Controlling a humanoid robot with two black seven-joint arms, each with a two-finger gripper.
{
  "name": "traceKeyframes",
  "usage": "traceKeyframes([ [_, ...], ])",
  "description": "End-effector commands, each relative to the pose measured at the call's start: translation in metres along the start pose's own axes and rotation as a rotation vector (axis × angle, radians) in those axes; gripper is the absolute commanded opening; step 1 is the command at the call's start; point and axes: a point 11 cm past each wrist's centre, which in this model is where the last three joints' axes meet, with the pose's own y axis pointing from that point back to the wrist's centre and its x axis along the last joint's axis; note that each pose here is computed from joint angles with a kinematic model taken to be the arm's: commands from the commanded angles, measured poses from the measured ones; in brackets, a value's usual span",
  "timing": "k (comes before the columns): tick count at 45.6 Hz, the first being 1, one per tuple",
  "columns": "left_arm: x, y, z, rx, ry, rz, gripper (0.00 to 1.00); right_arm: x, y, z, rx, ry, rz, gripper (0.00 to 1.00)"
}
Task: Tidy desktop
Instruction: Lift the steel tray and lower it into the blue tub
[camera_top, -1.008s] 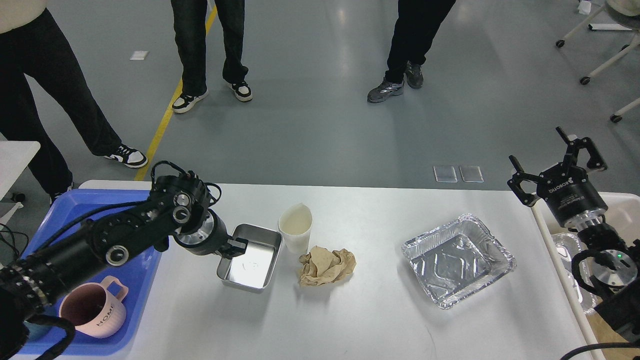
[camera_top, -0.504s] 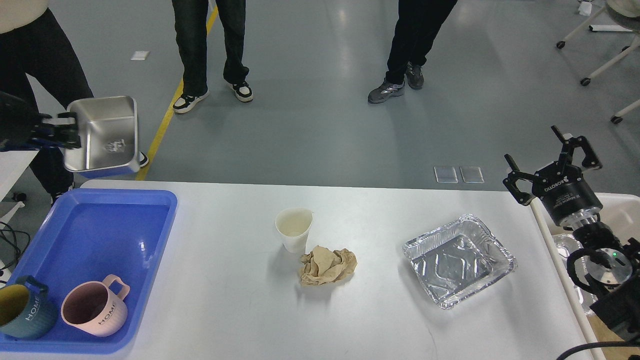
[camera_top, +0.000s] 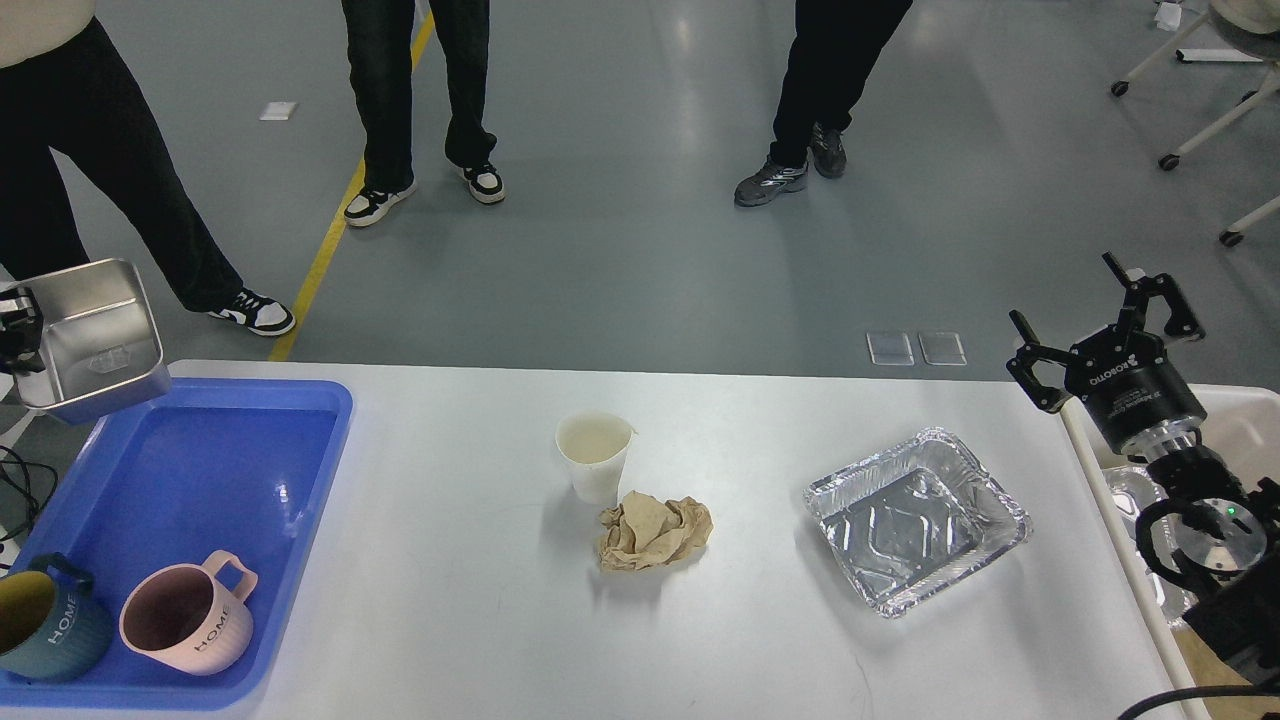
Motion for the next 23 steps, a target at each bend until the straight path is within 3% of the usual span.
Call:
traceKeyframes([
  [1, -0.014, -0.029, -0.019, 0.050, 0.053, -0.020, 0.00, 0.004, 0.004, 0.000, -0.005, 0.003, 0.009, 1.00],
  [14, -0.062, -0.080, -0.036, 0.108, -0.015, -0.100, 0.00, 0.004, 0.005, 0.003, -0.006, -0.002, 0.011, 1.00],
  [23, -0.067, -0.115, -0.066, 0.144, 0.065, 0.006, 0.01, 0.003, 0.005, 0.004, -0.006, -0.003, 0.010, 1.00],
])
